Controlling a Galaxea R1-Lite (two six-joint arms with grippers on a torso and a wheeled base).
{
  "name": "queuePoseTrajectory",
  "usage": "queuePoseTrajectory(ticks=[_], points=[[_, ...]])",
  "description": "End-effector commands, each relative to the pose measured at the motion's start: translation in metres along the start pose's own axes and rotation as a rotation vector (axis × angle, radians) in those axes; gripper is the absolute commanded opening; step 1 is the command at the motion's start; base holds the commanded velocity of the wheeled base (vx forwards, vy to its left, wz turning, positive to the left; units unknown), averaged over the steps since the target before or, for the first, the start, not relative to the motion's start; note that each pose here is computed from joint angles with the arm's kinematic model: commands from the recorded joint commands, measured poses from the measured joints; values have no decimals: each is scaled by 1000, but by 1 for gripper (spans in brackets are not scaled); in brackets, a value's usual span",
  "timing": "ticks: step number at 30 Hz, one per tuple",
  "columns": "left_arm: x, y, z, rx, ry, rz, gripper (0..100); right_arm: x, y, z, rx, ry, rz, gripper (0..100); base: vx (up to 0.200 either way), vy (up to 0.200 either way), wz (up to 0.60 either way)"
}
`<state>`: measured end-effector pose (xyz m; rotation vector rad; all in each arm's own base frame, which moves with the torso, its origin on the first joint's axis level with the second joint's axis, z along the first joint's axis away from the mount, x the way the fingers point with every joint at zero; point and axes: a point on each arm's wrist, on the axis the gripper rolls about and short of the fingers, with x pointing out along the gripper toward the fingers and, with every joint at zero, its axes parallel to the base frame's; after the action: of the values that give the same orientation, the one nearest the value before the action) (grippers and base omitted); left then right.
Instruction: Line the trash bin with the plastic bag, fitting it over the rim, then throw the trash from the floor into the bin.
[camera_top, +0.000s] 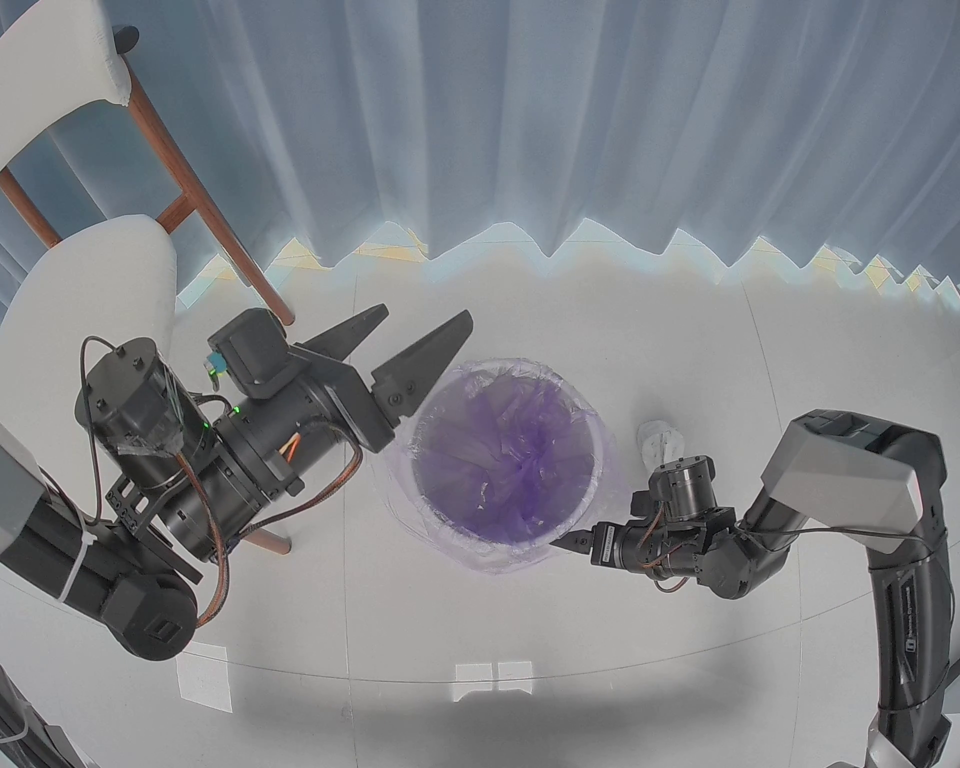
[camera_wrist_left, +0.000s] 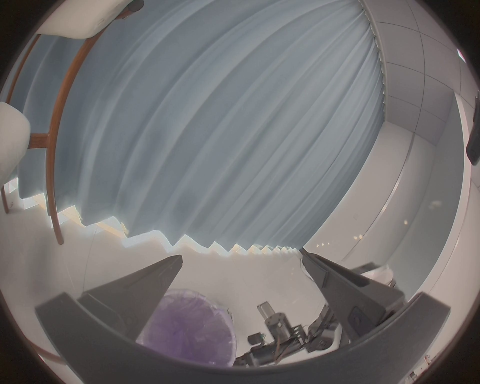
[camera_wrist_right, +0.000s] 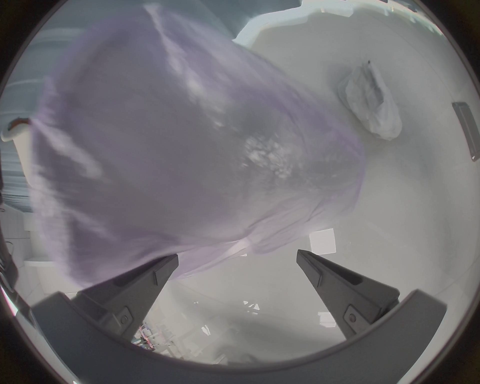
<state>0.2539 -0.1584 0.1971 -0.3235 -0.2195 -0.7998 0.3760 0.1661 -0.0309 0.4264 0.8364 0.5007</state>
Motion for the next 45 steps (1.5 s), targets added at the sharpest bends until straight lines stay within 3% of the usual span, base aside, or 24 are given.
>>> queuePoseTrajectory(ticks=[1,6,7,9,14,20,27,33,36,40,43,45], points=[[-7,-1,-20,17,81,15,100,-59,38,4,8,-4,96,100,0,0,0],[-3,5,-35,32,120,35,100,-78,51,3,2,-4,128,100,0,0,0],[1,10,-52,22,161,42,100,-90,61,-1,-9,3,152,100,0,0,0],[4,12,-61,15,186,47,100,-97,67,-3,-19,1,171,100,0,0,0],[12,29,-96,-50,267,89,100,-136,90,4,-51,-23,297,100,0,0,0],[9,39,-130,-119,393,134,100,-190,111,25,-23,-108,436,100,0,0,0],[9,67,-172,-129,471,205,100,-226,103,53,-21,-246,452,100,0,0,0],[6,82,-198,-123,527,271,100,-234,102,63,26,-263,482,100,0,0,0],[-1,95,-205,-81,547,304,100,-239,97,71,31,-297,471,100,0,0,0],[-4,93,-209,-44,562,282,100,-240,92,76,38,-314,459,100,0,0,0],[2,91,-204,-32,504,262,100,-238,90,76,43,-307,455,100,0,0,0],[11,86,-197,-12,418,228,100,-235,90,76,44,-300,455,100,0,0,0]])
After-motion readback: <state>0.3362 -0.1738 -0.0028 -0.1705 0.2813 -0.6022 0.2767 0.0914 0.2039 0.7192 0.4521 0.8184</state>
